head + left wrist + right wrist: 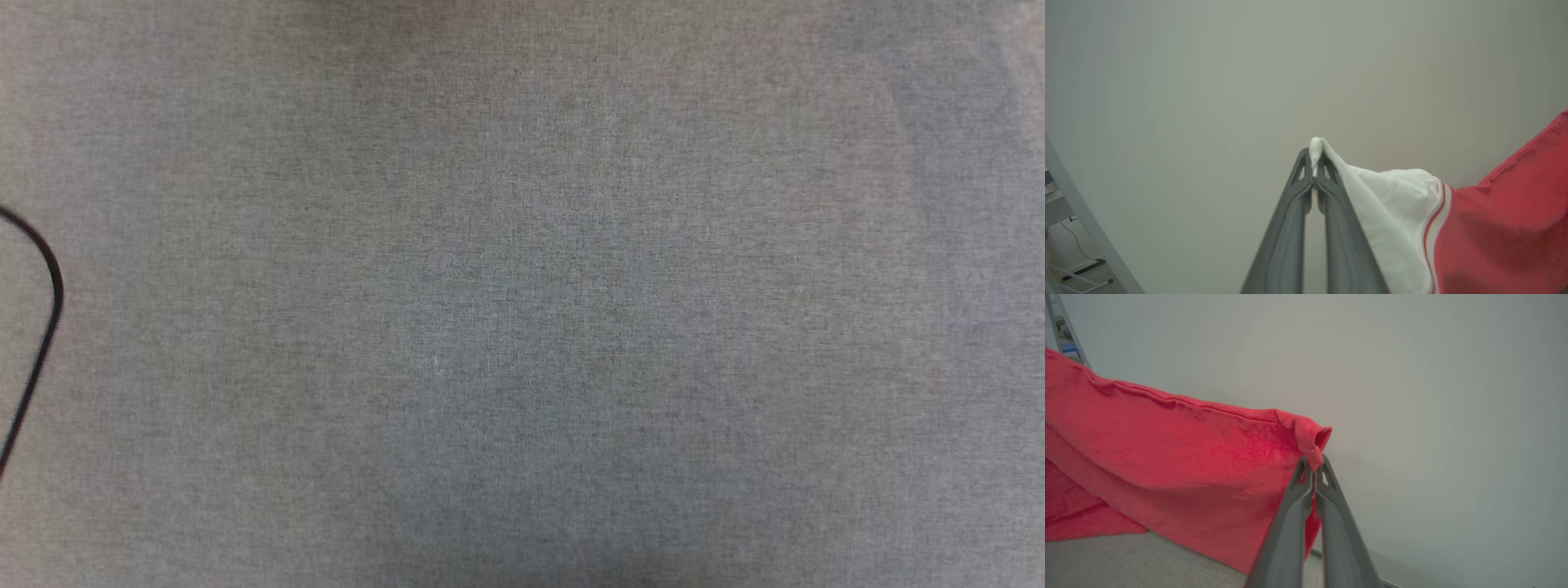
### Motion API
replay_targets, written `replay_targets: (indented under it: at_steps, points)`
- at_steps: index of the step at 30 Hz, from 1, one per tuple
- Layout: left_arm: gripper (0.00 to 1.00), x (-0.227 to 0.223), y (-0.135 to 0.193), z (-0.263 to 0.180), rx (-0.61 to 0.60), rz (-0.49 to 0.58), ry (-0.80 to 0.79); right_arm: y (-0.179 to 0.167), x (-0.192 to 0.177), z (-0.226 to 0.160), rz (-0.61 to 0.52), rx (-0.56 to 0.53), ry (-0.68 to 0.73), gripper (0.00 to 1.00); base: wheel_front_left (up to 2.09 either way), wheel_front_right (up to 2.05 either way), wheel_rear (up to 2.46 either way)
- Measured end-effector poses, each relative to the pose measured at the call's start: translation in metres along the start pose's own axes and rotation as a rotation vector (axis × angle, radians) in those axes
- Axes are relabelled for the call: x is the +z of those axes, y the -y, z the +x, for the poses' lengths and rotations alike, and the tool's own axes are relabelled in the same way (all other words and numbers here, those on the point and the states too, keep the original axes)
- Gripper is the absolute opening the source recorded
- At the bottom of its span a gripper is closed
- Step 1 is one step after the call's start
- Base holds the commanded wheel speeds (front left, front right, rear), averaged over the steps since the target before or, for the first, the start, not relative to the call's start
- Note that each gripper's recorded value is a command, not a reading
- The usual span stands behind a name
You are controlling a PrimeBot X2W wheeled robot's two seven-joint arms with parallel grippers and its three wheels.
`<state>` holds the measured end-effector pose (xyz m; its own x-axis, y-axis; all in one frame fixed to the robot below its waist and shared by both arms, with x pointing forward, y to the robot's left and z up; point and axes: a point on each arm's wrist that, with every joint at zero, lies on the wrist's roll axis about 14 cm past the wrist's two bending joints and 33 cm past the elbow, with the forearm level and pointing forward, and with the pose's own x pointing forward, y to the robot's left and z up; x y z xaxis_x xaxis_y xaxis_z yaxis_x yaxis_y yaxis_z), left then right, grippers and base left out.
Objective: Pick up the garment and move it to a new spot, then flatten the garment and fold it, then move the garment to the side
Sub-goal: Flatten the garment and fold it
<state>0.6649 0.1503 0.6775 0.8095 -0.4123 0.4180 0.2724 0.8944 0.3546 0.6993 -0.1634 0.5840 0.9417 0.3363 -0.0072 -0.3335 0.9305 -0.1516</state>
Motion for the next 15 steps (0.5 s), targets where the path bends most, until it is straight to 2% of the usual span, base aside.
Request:
replay_targets:
  at_steps: [8, 15]
  points:
    - [0.00, -0.020, 0.029, -0.071, -0.019, -0.043, -0.105, -0.026, -0.051, -0.049, 0.004, 0.080, -0.134, 0.00, 0.00, 0.00, 0.00]
    - [0.00, -0.019, 0.066, -0.143, -0.043, -0.095, -0.204, -0.060, -0.083, -0.114, 0.048, 0.164, -0.236, 0.00, 0.00, 0.00, 0.00]
